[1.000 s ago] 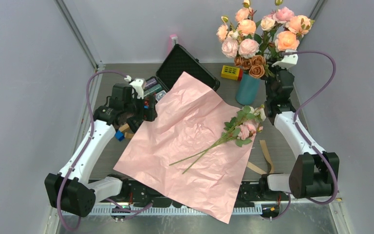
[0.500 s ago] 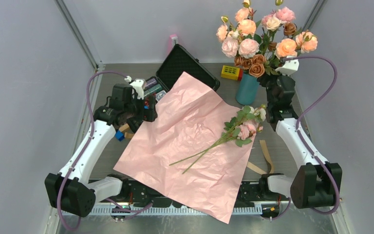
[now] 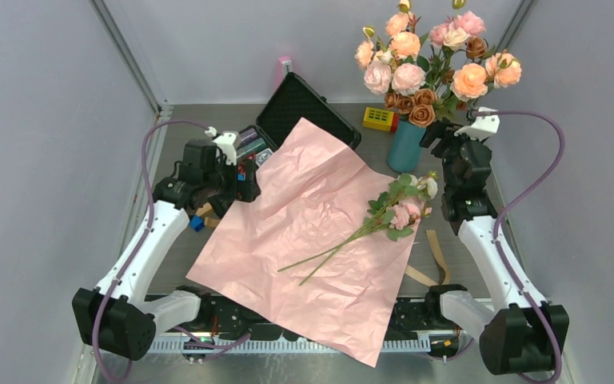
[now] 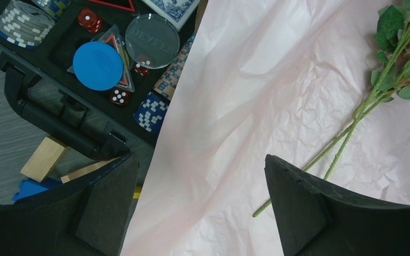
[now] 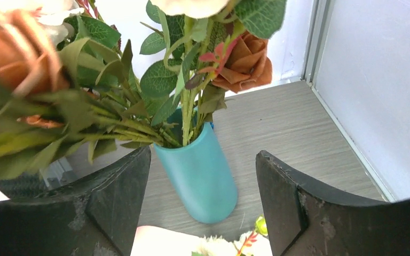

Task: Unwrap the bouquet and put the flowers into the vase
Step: Place the fake flower in the vase, then pick up the fake flower from the wrapping paper.

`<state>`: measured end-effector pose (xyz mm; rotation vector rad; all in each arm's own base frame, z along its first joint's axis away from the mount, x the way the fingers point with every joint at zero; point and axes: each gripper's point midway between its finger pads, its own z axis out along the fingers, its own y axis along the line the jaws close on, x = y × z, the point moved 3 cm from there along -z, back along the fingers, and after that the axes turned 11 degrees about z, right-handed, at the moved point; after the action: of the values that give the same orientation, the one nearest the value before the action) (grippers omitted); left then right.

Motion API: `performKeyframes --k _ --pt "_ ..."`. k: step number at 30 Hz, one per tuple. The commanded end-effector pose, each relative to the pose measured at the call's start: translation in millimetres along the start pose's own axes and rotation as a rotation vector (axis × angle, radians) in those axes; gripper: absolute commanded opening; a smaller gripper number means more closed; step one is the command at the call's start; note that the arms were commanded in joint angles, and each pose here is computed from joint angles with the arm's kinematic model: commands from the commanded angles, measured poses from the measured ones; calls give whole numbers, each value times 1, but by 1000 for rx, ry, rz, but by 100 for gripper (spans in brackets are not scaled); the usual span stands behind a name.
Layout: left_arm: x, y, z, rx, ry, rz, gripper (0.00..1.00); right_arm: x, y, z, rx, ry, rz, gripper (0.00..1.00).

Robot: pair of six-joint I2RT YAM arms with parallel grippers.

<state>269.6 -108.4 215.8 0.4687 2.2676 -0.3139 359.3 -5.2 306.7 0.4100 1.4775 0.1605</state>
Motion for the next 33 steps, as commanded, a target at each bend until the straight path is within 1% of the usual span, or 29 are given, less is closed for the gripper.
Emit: performKeyframes --k 1,6,8,12,17,20,27,31,33 --pt "-17 -16 -9 50 -101 3 89 -12 -2 -22 15 -24 47 78" --pt "-13 -46 -8 103 -96 40 88 -10 -8 -54 33 -8 129 78" --pt "-9 -65 -5 138 -96 67 87 -5 -13 -68 58 21 166 78" --pt "-2 -111 4 268 -133 129 88 7 -22 -94 111 92 250 78" --pt "13 -159 23 393 -109 182 85 22 -24 -120 138 179 347 76" --pt "25 -186 38 437 -70 228 80 35 -31 -132 185 228 381 75" --pt "49 -245 75 507 5 357 67 50 -33 -139 201 255 454 74" --pt "63 -260 97 479 73 395 53 54 -28 -134 182 283 465 73" --pt "66 -263 102 444 97 384 51 55 -26 -132 180 295 465 73"
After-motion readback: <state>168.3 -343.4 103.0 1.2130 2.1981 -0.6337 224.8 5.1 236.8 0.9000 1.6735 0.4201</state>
